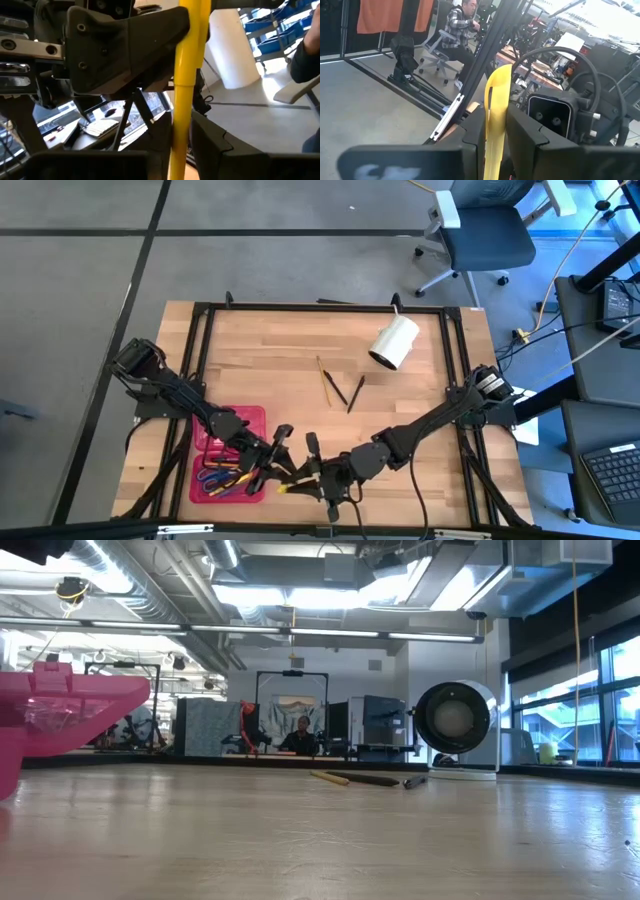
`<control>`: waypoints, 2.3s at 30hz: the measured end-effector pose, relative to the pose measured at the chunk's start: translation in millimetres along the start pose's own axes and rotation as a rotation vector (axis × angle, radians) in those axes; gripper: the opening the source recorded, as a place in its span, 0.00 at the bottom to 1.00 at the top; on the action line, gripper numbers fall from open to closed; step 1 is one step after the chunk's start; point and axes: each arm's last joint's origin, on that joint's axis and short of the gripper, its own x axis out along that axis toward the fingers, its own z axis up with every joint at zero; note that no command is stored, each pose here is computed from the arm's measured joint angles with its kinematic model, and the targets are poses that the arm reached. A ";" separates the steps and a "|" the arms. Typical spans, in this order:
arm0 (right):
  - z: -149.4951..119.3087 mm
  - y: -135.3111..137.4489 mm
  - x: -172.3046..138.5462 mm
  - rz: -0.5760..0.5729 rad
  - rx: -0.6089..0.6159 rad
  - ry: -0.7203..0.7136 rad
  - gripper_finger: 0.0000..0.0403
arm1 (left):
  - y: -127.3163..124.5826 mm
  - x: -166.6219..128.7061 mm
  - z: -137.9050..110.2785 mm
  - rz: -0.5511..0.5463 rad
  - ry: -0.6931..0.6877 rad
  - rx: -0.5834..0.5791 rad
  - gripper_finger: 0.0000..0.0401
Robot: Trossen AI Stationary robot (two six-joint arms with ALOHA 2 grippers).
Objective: Pick & place school supplies into a supply box
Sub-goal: Put the yellow pen into the red supply box
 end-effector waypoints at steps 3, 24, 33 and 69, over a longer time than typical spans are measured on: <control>-2.4 1.1 -0.3 0.011 -0.002 0.029 0.17 | -0.2 0.0 -1.9 0.012 0.025 0.004 0.07; -48.6 4.3 -32.8 -0.111 0.353 0.699 0.55 | -10.8 -9.1 -34.6 0.228 0.479 -0.179 0.06; -76.6 -8.7 -55.2 -0.241 0.459 1.028 0.55 | -15.4 -28.2 -36.5 0.253 0.700 -0.427 0.06; -166.8 -82.2 -89.3 -1.025 0.880 1.136 0.55 | -81.7 -82.4 3.1 0.347 1.658 -1.120 0.06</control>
